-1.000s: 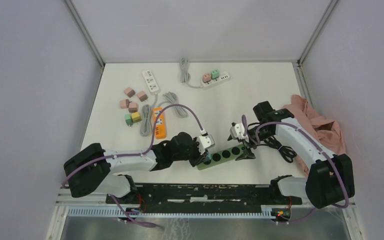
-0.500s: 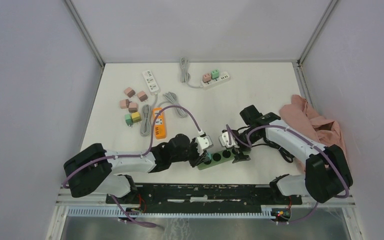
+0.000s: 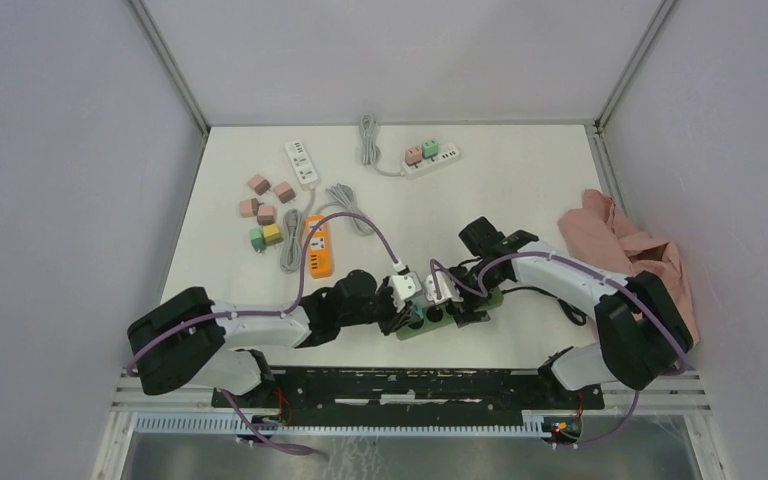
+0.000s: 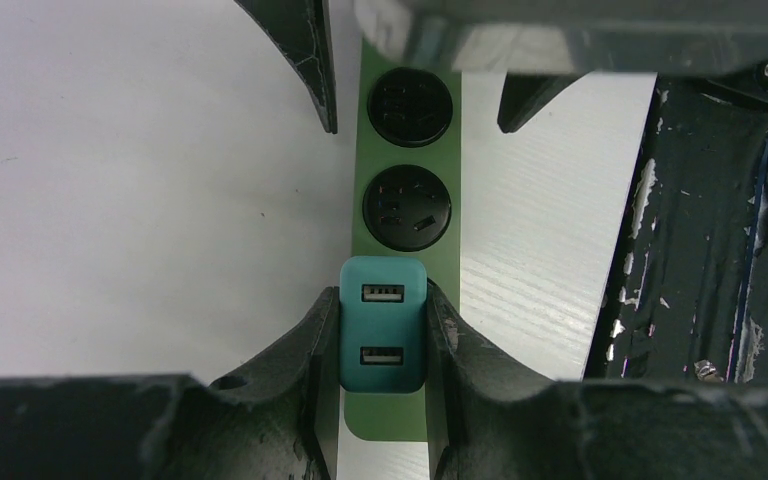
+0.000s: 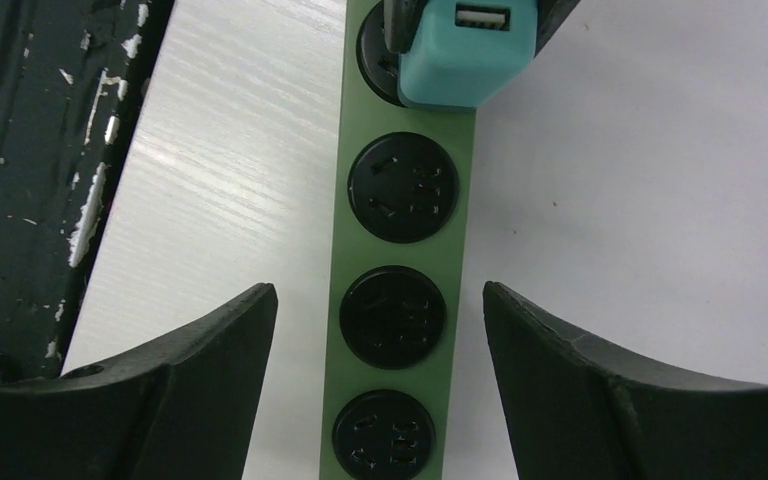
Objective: Pull the plug off the socket
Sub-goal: Remove the plug from the socket.
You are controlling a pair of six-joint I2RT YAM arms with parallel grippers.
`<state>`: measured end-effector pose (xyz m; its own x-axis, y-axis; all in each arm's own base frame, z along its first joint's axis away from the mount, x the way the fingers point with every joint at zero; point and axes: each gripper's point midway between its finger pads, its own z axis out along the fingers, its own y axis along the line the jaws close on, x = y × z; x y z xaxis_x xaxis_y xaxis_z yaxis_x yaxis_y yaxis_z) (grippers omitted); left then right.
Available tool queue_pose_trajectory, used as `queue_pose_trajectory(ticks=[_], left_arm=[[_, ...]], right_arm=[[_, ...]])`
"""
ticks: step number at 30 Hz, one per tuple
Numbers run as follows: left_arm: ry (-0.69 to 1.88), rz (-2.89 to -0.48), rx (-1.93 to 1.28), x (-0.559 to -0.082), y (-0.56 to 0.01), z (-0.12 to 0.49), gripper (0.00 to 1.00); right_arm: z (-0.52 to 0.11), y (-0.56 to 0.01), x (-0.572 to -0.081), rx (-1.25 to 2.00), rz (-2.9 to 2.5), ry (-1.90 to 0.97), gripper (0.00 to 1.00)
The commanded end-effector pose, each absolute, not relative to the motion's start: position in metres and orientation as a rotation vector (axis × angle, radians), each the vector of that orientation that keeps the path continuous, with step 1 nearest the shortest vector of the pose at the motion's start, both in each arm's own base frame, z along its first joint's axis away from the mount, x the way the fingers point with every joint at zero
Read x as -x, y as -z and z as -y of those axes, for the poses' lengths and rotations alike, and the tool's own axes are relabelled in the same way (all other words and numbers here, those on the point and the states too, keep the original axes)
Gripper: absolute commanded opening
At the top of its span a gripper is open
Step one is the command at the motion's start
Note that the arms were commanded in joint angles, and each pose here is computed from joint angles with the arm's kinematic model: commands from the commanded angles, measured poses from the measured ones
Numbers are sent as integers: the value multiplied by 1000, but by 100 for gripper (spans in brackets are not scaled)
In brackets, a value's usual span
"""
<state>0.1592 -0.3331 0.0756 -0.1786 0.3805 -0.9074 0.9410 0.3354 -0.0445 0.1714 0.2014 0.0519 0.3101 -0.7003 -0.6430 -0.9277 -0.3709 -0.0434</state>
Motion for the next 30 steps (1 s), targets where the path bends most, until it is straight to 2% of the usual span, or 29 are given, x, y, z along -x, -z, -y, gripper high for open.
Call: queue_pose_trajectory(ticks=[1,11,13,16,21,26,30], left_arm=[[928,-1526,-1043,-169,-136,355,3],[977,-1452,-954,-168,-150,354,3],[985,-1424,-915,-170,-158,351,3],[1005,-1370,-852,-170,-170,346,3],[1003,-1336,-832,-170,-178,343,3],[842,-1469,-972,-180,-137,343,3],[743,-1531,-975,-187,-121,331,3]], right_arm=[[-204,-43,-183,2193,-1459,-658,79],[-212,-34,-184,2259,-1472,-585,56],[-214,-35,-185,2256,-1479,-586,48],[-216,-36,-186,2249,-1497,-584,28],[-215,-33,-189,2246,-1588,-568,9],[-216,-36,-193,2224,-1630,-555,1],[-215,-36,-194,2219,-1644,-538,0]])
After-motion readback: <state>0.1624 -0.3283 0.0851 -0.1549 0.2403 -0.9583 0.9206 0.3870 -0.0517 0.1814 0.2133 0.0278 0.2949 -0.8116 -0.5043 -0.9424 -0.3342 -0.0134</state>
